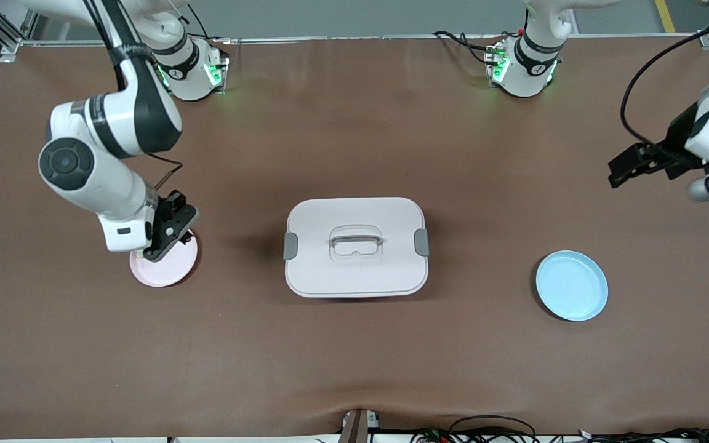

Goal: Transfer orange switch to right arm and place
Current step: 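Carry the switch with the right gripper to the pink plate, then lower the switch onto the pink plate with the right gripper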

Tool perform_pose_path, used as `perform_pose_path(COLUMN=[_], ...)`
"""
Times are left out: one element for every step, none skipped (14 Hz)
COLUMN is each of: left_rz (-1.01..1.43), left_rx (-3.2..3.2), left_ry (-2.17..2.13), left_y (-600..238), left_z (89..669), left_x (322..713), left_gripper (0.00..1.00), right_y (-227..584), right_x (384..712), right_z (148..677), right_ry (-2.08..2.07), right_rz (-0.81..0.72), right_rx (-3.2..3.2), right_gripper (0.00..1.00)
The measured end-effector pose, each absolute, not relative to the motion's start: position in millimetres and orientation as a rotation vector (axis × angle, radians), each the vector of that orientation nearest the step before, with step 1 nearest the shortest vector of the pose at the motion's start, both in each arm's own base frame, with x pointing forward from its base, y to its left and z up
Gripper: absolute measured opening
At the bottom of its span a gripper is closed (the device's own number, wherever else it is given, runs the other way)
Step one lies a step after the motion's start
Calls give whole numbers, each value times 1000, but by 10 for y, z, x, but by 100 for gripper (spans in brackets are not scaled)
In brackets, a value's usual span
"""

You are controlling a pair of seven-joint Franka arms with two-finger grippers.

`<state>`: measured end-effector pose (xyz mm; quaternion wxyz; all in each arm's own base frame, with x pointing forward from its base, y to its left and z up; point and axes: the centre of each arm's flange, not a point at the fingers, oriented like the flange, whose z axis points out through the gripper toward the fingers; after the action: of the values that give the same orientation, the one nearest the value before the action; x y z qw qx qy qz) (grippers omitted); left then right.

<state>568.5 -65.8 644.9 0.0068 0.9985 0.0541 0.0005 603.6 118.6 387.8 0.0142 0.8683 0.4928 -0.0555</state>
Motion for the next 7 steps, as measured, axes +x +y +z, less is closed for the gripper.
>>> perform_pose_path(left_rz=[-11, -24, -35, -43, -48, -50, -50], left_rx=[3116, 3115, 3115, 3116, 3116, 3117, 3117], left_ry=[155, 147, 138, 125, 110, 97, 90], left_y=[-585, -565, -583, -626, -676, -720, -747], left_z=[6441, 6419, 6393, 6372, 6358, 6349, 6347], left_x=[5620, 5564, 5517, 5486, 5464, 5454, 5451], left_gripper=[100, 100, 100, 100, 100, 100, 100], right_y=[1083, 1015, 970, 941, 924, 915, 909], right_x=[6076, 6106, 6132, 6152, 6171, 6186, 6194], right_z=[3761, 3651, 3542, 3439, 3354, 3281, 3215], right_ry=[1614, 1673, 1711, 1739, 1763, 1788, 1819], right_rz=[-197, -221, -241, -259, -272, -284, -301], right_rx=[2637, 2578, 2535, 2501, 2466, 2427, 2388], right_gripper=[33, 33, 33, 33, 33, 33, 33])
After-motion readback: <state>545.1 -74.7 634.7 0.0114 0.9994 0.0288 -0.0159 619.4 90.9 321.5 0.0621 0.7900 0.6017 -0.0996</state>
